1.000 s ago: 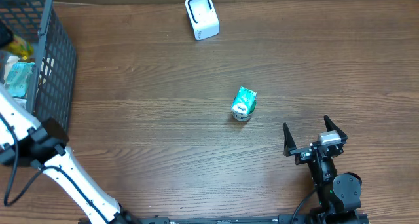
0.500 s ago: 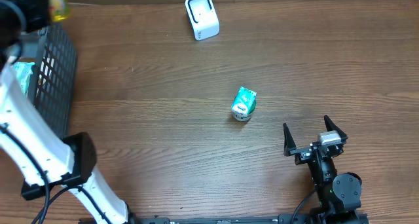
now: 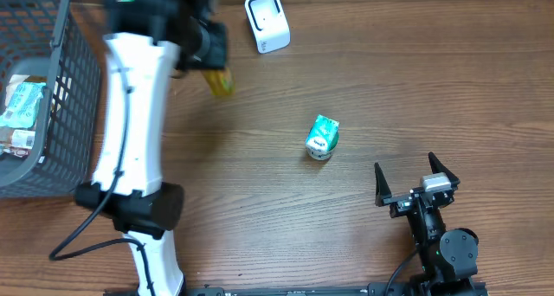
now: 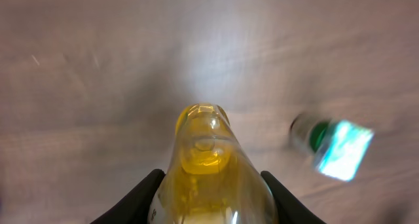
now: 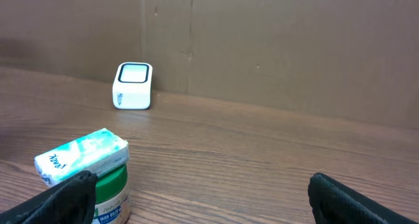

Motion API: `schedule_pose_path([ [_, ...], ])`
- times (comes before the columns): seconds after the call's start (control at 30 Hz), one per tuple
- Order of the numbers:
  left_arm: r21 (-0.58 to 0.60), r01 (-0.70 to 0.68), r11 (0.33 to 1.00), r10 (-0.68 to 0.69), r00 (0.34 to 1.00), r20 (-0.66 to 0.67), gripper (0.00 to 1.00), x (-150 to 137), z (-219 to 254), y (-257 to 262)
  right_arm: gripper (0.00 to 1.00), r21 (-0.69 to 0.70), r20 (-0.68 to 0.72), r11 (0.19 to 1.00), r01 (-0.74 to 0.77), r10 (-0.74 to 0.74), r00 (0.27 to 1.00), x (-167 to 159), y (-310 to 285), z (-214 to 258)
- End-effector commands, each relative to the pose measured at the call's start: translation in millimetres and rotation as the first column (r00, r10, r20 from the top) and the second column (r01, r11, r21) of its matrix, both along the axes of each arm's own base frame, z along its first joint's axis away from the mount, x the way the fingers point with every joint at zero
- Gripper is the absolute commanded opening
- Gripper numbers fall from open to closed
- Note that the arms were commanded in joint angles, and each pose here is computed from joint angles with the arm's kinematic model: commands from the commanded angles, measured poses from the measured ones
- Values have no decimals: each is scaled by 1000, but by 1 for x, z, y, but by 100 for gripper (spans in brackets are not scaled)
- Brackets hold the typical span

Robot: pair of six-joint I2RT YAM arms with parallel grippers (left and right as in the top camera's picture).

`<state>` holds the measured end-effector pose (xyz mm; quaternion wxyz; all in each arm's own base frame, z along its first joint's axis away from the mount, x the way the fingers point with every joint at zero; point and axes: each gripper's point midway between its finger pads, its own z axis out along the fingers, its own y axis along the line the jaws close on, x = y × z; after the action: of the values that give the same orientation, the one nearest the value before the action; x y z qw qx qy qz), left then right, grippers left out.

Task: Scan the item barcode
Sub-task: 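Carry the yellow oil bottle out and stand it on the table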

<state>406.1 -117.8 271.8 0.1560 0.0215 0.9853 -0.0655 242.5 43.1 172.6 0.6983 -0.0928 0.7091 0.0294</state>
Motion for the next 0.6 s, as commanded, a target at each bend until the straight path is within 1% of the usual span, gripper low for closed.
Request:
schedule_pose_path([
  [0.0, 104, -41, 994, 45, 998, -39, 40, -5, -33, -18, 100, -1, 2, 1000, -2, 2, 1000, 0, 1, -2],
  [0.07, 102, -23, 994, 29, 998, -56, 41, -6, -54, -39, 100, -1, 1, 1000, -2, 2, 1000, 0, 1, -2],
  [0.2, 102, -45, 994, 53, 996, -73, 43, -8, -89, -64, 100, -1, 2, 1000, -2, 2, 1000, 0, 1, -2],
  [0.27, 117, -84, 990, 92, 994, -63, 44, -6, -101, -66, 100, 0, 2, 1000, -2, 2, 1000, 0, 1, -2],
  [0.37, 114, -106, 988, 114, 991, -65, 45, -5, -123, -72, 100, -1, 2, 1000, -2, 2, 1000, 0, 1, -2],
  [0.57, 119, -100, 988, 109, 991, -74, 44, -7, -151, -76, 100, -1, 2, 1000, -2, 2, 1000, 0, 1, -2],
])
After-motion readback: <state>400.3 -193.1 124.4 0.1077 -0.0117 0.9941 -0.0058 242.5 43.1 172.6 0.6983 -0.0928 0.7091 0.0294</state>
